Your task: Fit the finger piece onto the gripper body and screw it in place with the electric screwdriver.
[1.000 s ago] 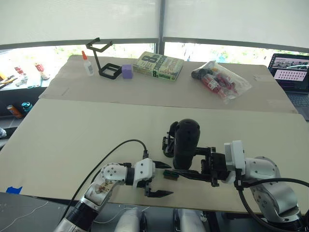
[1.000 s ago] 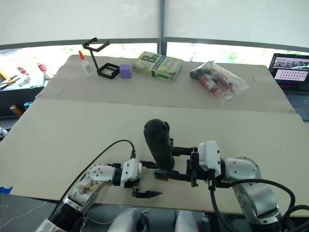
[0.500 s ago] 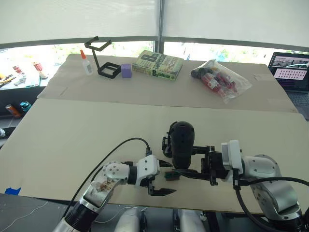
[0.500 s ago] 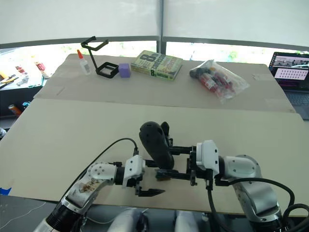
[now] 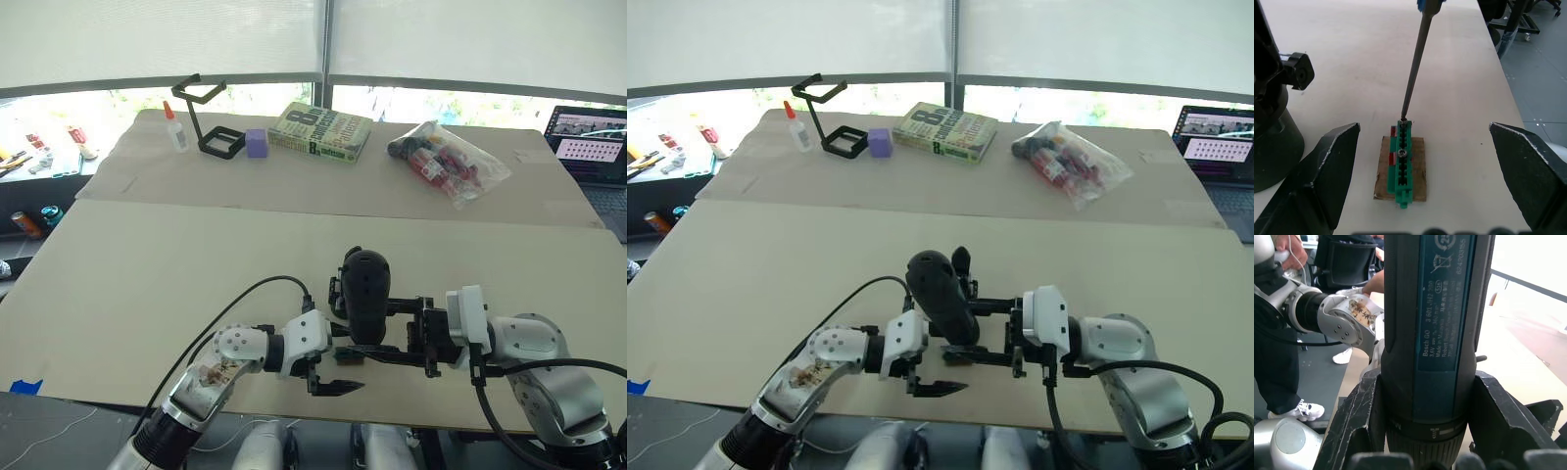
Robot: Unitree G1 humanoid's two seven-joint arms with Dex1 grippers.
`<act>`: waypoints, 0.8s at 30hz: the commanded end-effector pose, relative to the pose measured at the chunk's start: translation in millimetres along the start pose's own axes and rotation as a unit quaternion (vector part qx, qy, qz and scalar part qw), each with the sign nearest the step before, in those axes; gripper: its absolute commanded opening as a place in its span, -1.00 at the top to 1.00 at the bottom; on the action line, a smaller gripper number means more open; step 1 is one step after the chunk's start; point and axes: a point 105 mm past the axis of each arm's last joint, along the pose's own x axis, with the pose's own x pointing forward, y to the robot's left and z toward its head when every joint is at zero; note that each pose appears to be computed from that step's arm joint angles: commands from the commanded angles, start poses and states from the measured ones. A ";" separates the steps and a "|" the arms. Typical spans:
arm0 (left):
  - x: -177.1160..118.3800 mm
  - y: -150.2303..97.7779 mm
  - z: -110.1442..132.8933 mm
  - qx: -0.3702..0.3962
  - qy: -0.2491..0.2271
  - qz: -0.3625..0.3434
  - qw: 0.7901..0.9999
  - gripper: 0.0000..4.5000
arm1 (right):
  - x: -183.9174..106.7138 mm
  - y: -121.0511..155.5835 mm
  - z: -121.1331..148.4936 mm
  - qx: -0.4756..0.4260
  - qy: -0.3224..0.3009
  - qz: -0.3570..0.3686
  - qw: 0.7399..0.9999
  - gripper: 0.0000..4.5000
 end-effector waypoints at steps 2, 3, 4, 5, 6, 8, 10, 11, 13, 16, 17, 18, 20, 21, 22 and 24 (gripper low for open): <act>-5.1 -4.6 13.0 0.011 -0.022 -0.002 1.000 -1.00 | 0.5 1.9 14.5 -0.039 -0.019 0.006 0.999 0.14; -7.3 -5.6 13.1 0.012 -0.021 -0.002 1.000 -1.00 | 0.4 2.1 14.5 -0.038 -0.018 0.006 0.999 0.14; -9.3 -6.4 13.2 0.012 -0.020 -0.002 1.000 -1.00 | 0.4 2.2 14.5 -0.038 -0.018 0.006 0.999 0.14; -11.5 -7.1 13.5 0.012 -0.020 -0.002 1.000 -1.00 | 0.3 2.2 14.3 -0.038 -0.018 0.006 0.999 0.14; -14.2 -7.8 13.8 0.012 -0.019 -0.001 1.000 -1.00 | 0.2 2.2 14.2 -0.038 -0.017 0.006 0.999 0.14; -20.5 -9.3 13.7 0.013 -0.017 0.000 1.000 -1.00 | 0.2 1.8 13.8 -0.038 -0.016 0.006 0.999 0.14; -26.3 -10.7 13.3 0.012 -0.016 0.003 1.000 -1.00 | 0.0 1.7 13.6 -0.039 -0.015 0.006 0.999 0.14; -29.0 -11.3 12.9 0.012 -0.015 0.004 1.000 -1.00 | 0.0 1.3 13.4 -0.040 -0.014 0.005 0.999 0.14; -35.2 -2.2 8.4 0.009 -0.011 0.010 1.000 -1.00 | 0.0 1.0 13.4 -0.042 -0.013 0.005 0.999 0.14; -42.3 13.2 -1.4 0.004 -0.006 0.017 1.000 -1.00 | 0.0 0.8 13.4 -0.044 -0.012 0.006 0.999 0.14; -45.1 19.5 -5.6 0.002 -0.004 0.019 1.000 -1.00 | 0.0 0.8 13.5 -0.044 -0.012 0.006 0.999 0.14; -47.7 25.0 -9.1 0.000 -0.004 0.021 1.000 -1.00 | 0.0 0.9 13.4 -0.044 -0.012 0.006 0.999 0.14; -51.3 32.9 -14.3 -0.001 -0.004 0.024 1.000 -1.00 | -0.2 1.3 13.5 -0.045 -0.010 0.008 0.999 0.14; -52.0 34.7 -15.8 -0.001 -0.004 0.024 1.000 -1.00 | -0.4 1.2 13.6 -0.045 -0.010 0.008 0.999 0.14; -52.5 35.6 -17.6 -0.001 -0.005 0.024 1.000 -1.00 | -1.1 1.3 13.6 -0.045 -0.008 0.007 0.999 0.14; -52.2 35.5 -20.4 0.000 -0.008 0.022 1.000 -1.00 | -2.3 1.3 13.4 -0.045 -0.005 0.005 0.999 0.14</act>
